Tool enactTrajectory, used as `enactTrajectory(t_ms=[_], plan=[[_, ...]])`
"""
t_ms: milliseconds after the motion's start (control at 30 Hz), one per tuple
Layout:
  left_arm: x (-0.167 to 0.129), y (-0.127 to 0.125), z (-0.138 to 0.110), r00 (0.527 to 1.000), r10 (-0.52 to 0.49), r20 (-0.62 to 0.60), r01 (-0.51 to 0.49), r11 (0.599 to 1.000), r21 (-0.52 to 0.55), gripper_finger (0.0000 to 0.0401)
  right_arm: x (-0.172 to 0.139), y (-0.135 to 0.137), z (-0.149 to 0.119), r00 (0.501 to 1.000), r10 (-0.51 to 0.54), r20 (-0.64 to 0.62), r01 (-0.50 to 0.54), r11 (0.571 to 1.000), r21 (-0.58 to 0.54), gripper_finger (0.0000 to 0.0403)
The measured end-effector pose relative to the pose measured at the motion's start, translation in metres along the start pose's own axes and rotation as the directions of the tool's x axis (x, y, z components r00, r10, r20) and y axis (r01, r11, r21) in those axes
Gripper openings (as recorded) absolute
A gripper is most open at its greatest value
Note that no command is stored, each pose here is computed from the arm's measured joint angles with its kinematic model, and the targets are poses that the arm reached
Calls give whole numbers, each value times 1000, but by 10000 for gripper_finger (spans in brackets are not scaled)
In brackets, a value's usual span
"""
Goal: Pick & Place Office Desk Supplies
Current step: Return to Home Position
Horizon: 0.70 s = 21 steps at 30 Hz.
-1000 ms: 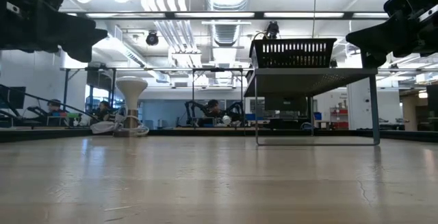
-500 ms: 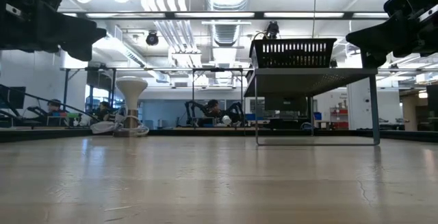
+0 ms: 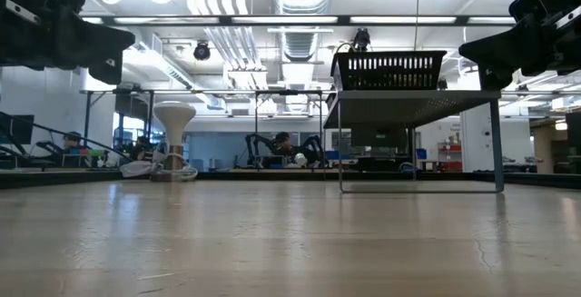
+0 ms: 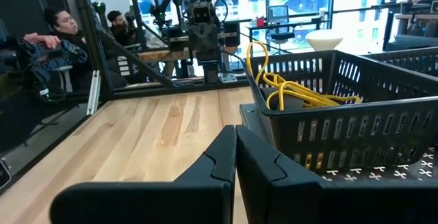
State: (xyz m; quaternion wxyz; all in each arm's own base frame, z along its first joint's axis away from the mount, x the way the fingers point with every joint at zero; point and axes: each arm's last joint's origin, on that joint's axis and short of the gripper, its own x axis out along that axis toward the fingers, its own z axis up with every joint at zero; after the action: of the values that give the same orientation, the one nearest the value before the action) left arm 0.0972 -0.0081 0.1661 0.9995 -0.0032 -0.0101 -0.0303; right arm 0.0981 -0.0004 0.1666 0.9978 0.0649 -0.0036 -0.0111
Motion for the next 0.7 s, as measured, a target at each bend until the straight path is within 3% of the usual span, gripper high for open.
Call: enactTrajectory(t_ms=[700], plan=[[0,0,0,1000,2,-4,-2,1000,-22,26,0,0,0,1000,0,0,0,1000,0,8]])
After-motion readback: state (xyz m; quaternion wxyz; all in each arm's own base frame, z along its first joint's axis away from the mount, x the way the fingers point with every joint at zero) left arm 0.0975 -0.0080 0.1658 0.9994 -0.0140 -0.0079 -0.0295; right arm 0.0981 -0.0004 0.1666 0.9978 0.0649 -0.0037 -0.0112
